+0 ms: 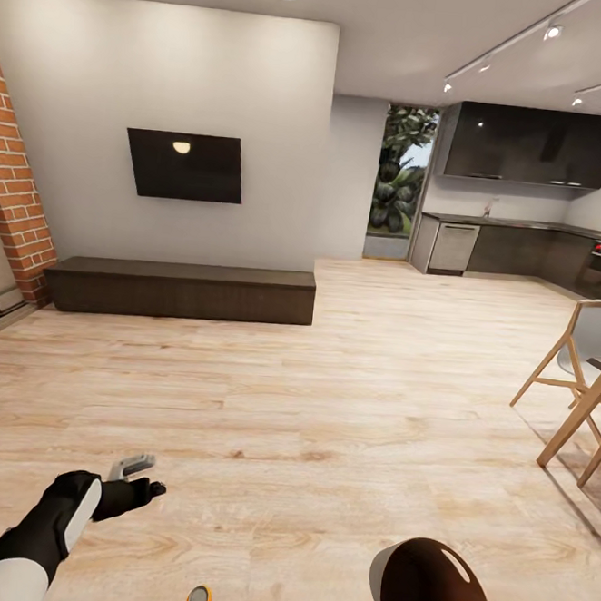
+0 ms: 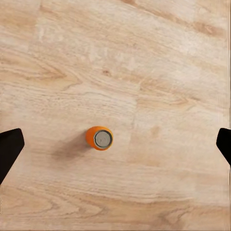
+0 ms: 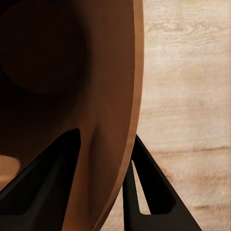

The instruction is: Put the three can of soda from the living room inside the tash can in the kitchen.

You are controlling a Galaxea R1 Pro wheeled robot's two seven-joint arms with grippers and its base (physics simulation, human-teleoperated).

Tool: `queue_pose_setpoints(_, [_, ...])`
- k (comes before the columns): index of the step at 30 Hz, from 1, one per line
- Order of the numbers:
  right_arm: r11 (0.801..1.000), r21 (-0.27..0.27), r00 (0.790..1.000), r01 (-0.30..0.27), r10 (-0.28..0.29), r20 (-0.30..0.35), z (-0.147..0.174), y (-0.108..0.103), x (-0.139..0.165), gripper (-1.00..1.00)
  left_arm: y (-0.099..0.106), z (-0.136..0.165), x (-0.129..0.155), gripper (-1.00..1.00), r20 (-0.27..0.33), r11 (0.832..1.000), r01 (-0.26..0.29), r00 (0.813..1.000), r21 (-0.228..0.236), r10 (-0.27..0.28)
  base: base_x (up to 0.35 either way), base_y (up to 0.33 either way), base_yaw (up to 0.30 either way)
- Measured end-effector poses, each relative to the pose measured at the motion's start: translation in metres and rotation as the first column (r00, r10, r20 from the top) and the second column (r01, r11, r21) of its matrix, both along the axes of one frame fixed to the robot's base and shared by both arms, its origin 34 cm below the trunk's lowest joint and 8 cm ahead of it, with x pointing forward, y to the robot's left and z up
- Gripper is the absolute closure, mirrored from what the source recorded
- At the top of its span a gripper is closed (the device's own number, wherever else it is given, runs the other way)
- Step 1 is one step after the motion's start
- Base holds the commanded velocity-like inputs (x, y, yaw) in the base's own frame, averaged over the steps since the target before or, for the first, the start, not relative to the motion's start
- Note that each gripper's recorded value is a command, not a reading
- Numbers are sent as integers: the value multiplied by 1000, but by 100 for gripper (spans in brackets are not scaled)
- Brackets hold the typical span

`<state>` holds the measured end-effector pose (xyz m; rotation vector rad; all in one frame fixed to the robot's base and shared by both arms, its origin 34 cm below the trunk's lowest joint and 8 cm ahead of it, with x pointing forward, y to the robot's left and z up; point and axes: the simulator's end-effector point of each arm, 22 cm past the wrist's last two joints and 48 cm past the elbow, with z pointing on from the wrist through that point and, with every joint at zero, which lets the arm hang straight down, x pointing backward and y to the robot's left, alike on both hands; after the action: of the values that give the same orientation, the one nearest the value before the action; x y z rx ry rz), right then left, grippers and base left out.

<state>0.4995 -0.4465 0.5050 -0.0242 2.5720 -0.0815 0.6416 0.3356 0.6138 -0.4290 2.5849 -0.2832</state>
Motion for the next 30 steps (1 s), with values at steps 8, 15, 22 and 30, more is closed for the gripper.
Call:
queue_pose_setpoints(8, [1000, -3, 1000, -3, 3, 8, -7, -1, 3, 100, 8, 2, 13, -100, 19, 999, -20, 1000, 36, 20, 0, 0, 0])
queue_pose_setpoints(15, [1000, 5, 1000, 28, -28, 10, 8, -8, 46, 100, 10, -13, 15, -100, 43, 999, -27, 999, 43, 25, 0, 0, 0])
queue_pose_setpoints(22, [998, 20, 999, 54, -54, 4, 37, -6, 98, 100, 7, -37, 10, -100, 45, 999, -30, 999, 43, 28, 0, 0, 0])
queue_pose_setpoints(30, [998, 25, 998, 65, -65, 8, 59, -4, 126, 100, 7, -54, 8, -100, 51, 999, -32, 998, 44, 29, 0, 0, 0])
